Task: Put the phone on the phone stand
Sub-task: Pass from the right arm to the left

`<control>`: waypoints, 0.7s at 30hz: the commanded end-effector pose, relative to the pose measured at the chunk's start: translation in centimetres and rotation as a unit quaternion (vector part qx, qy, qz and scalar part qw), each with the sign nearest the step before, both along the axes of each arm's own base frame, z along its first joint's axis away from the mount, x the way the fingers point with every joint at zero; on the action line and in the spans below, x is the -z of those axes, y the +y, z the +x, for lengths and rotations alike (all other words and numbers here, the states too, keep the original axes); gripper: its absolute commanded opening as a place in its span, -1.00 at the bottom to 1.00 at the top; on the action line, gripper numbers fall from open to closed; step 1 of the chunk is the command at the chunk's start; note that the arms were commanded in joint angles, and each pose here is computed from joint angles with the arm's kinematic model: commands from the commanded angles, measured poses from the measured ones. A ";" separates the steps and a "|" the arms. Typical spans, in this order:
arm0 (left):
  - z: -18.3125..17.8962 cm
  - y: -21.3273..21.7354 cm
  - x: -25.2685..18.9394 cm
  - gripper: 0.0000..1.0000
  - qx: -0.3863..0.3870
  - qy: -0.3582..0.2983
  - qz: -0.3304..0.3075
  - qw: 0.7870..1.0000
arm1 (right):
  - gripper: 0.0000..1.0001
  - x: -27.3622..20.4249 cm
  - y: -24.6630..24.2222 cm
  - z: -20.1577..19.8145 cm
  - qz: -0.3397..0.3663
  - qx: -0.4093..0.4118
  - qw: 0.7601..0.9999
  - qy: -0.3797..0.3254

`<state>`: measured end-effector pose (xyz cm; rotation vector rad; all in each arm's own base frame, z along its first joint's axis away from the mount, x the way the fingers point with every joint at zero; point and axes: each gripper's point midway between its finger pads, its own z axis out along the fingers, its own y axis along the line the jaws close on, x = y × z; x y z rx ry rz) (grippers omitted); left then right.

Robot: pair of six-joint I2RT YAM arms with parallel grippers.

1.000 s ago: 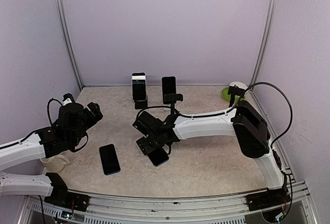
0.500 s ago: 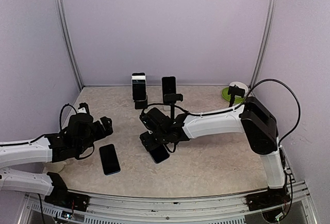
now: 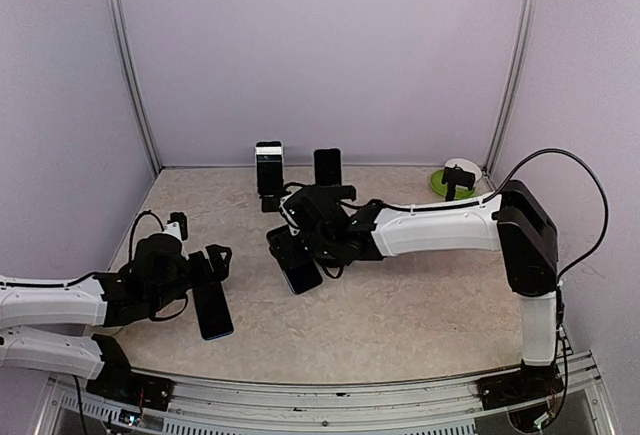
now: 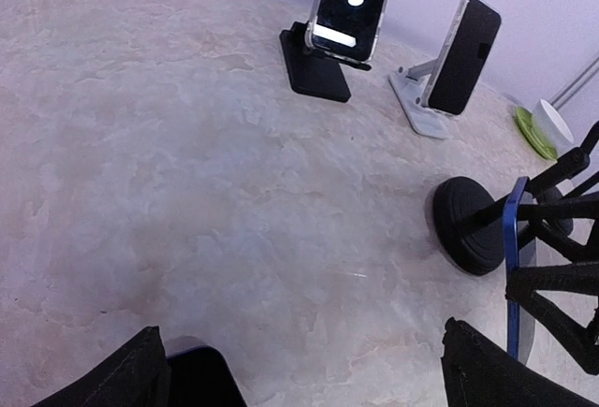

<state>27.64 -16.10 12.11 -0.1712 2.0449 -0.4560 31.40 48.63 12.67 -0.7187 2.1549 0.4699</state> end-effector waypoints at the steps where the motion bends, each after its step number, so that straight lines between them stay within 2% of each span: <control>1: -0.2 -2.5 -1.8 0.95 0.063 -0.037 -0.036 0.997 | 0.32 -7.9 0.3 1.1 0.075 0.014 0.995 -0.063; 10: -0.8 -6.1 -5.4 0.90 0.155 -0.091 -0.087 0.980 | 0.32 -13.2 -0.6 1.6 0.121 0.039 0.987 -0.101; 15: -1.2 -8.1 -6.2 0.89 0.202 -0.099 -0.106 0.969 | 0.33 -15.0 -1.0 1.7 0.137 0.047 0.983 -0.113; 21: -1.1 -9.5 -6.0 0.87 0.224 -0.089 -0.105 0.965 | 0.33 -15.7 -1.1 1.6 0.146 0.045 0.981 -0.118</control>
